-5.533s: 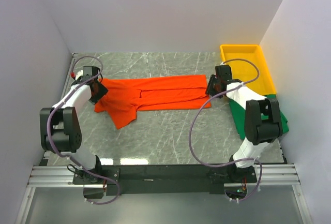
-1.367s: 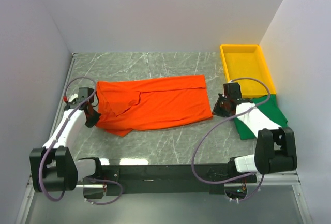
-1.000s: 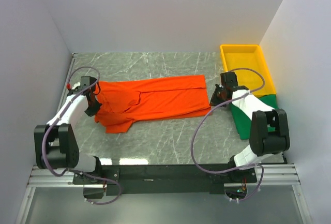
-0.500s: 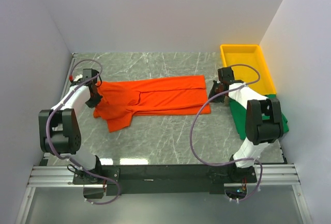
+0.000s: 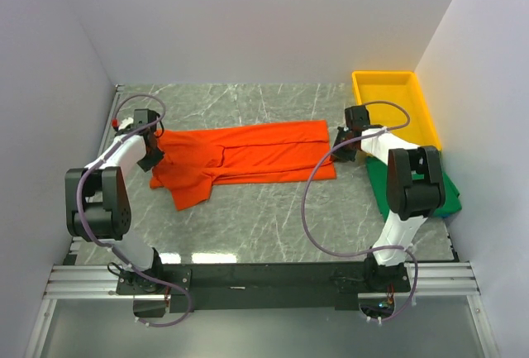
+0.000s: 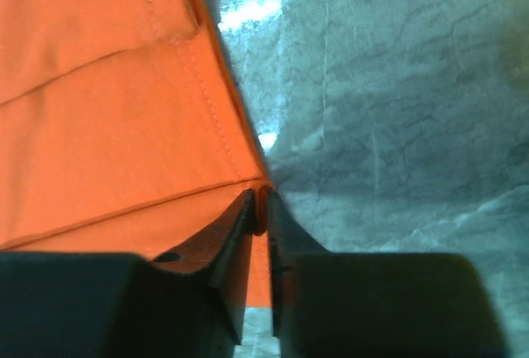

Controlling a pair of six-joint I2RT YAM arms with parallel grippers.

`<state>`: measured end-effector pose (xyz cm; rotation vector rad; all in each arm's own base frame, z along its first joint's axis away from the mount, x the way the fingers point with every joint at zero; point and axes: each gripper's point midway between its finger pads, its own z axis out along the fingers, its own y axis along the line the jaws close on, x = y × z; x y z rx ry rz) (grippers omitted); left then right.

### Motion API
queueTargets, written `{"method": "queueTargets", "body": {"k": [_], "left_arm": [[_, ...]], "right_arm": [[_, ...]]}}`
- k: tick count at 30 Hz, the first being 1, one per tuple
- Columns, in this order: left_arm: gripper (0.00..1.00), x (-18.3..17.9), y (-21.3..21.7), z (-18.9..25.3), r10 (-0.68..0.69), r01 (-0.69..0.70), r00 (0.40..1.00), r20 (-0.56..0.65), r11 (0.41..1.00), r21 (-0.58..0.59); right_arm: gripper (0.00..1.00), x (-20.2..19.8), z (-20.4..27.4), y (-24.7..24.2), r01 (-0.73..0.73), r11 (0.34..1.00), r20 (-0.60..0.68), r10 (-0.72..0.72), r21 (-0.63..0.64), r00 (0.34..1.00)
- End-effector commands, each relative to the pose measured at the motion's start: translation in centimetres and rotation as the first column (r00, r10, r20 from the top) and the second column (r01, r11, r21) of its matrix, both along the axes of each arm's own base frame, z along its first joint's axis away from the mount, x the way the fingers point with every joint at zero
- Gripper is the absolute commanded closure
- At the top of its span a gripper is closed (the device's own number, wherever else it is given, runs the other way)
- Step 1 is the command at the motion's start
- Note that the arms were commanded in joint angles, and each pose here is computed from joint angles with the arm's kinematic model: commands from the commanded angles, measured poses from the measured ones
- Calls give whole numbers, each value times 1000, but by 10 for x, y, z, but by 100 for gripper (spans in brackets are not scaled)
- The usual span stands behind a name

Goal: Fold and stack the t-shirts
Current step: Fold the other side of the tshirt into a rectangle

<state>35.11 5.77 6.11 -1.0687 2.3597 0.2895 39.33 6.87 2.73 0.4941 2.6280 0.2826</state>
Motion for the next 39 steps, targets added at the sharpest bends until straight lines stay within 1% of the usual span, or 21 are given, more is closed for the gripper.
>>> {"method": "queueTargets", "body": {"k": [1,2,3,4,5,7,9,10,11,13,14,15,16,18,19,22,24,27,33,36,39], "left_arm": [[61,10,9,13,9,-11,998,54,999,44],[49,10,9,20,8,-11,998,70,999,45],[43,10,10,25,9,-13,997,80,999,48],[36,8,8,28,7,-12,996,87,999,53],[26,6,7,38,4,-11,995,104,998,60],[19,1,3,48,2,-12,993,120,997,81],[18,-9,-8,59,-19,6,990,137,995,96],[18,-14,-11,62,-23,9,990,143,995,98],[17,-23,-15,63,-30,15,988,151,995,100],[18,-36,-34,60,-65,55,988,141,995,78],[19,-47,-41,56,-81,72,987,137,995,70],[20,-54,-57,53,-111,106,985,135,993,49],[22,-60,-70,48,-140,139,981,132,990,14],[26,-77,-96,34,-197,200,975,108,979,-23],[30,-87,-103,25,-218,222,972,83,974,-36],[38,-100,-133,12,-285,291,955,75,953,-84],[39,-105,-143,3,-305,310,950,63,946,-93],[40,-102,-147,-8,-305,308,951,50,948,-80],[43,-90,-150,-30,-294,296,955,36,953,-61],[45,-92,-149,-44,-293,292,956,-5,955,-54],[51,-98,-146,-57,-277,275,960,-41,960,-50]], "right_arm": [[77,25,19,-3,-3,1000,87,4,-13,996],[74,25,23,-4,-6,1000,96,7,-15,995],[69,25,27,-2,-9,1000,105,11,-13,994],[67,23,29,-3,-9,1000,111,10,-13,994],[64,23,39,-2,-14,1000,136,15,-11,991],[58,18,46,-2,-22,1000,148,25,-19,989],[51,11,60,-1,-35,999,175,41,-37,984],[50,5,60,0,-42,998,171,49,-44,984],[49,1,71,1,-46,998,201,54,-44,978],[47,-13,71,8,-70,996,206,78,-47,975],[47,-17,83,10,-76,996,242,85,-47,967],[47,-24,84,17,-101,994,247,109,-48,963],[47,-33,79,18,-109,992,238,121,-61,964],[47,-45,86,25,-135,989,260,147,-63,954],[47,-56,80,33,-165,984,248,176,-65,953],[47,-76,81,46,-213,975,266,222,-63,938],[47,-85,78,51,-236,970,265,242,-56,933],[47,-104,63,55,-262,964,241,263,-36,934],[47,-122,47,57,-285,958,220,282,-17,934],[48,-126,44,57,-291,957,217,287,-11,933],[48,-128,41,58,-297,955,215,292,-9,932]]}}
